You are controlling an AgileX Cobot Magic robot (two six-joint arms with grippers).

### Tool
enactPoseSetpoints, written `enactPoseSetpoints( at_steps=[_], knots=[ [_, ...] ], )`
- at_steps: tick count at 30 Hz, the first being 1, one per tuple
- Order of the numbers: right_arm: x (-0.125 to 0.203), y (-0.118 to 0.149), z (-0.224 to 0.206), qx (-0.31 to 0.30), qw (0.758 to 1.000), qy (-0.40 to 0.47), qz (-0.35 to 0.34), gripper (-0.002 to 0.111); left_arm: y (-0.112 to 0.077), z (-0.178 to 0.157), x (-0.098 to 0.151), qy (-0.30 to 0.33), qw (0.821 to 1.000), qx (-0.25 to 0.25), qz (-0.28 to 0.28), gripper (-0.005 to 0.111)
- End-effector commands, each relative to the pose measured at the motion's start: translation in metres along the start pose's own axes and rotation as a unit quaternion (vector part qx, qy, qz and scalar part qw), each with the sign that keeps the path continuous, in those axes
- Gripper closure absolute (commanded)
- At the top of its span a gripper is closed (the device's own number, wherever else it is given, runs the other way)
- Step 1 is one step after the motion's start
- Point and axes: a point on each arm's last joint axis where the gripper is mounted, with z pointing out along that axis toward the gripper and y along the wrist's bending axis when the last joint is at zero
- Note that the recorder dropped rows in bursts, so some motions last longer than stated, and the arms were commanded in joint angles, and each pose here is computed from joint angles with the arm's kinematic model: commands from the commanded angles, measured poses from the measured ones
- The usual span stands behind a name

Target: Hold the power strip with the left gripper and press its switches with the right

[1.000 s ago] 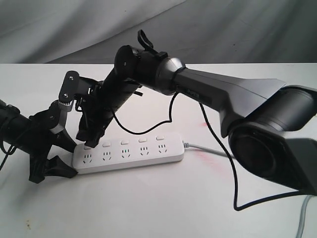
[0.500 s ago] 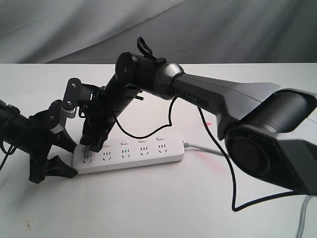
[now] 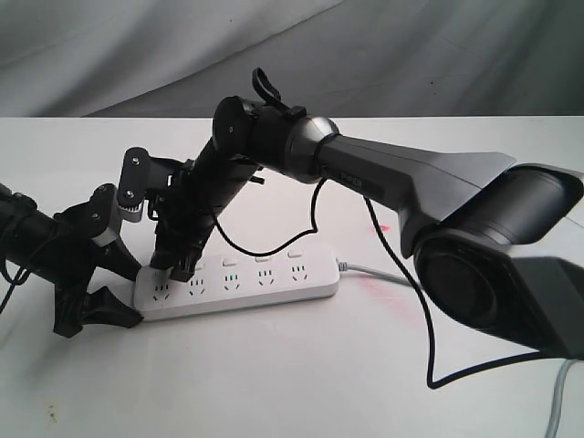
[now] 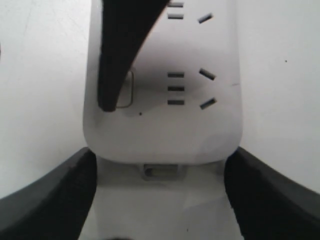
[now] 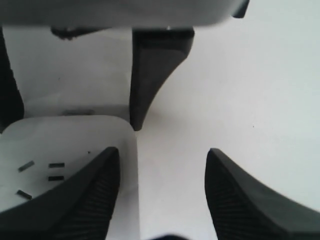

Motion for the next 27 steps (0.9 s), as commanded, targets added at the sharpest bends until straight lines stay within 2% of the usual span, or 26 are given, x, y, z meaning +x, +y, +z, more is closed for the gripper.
enactPoseSetpoints(
  at_steps=[1, 10, 18, 27],
  knots=[
    [0.006, 0.004, 0.006, -0.013, 0.999, 0.026, -0.026, 0.059, -0.001, 0.001, -0.002, -0.007, 1.000, 0.004, -0.002, 0.040],
    [0.006, 0.004, 0.009, -0.014, 0.999, 0.027, -0.035, 0.059, -0.001, 0.001, -0.002, -0.007, 1.000, 0.004, -0.002, 0.040],
    [0.011, 0.018, 0.030, -0.047, 0.997, 0.042, -0.038, 0.059, -0.001, 0.001, -0.002, -0.007, 1.000, 0.004, -0.002, 0.040],
    [0.019, 0.017, 0.031, -0.048, 0.995, 0.071, -0.051, 0.059, -0.001, 0.001, -0.002, -0.007, 1.000, 0.004, -0.002, 0.040]
  ],
)
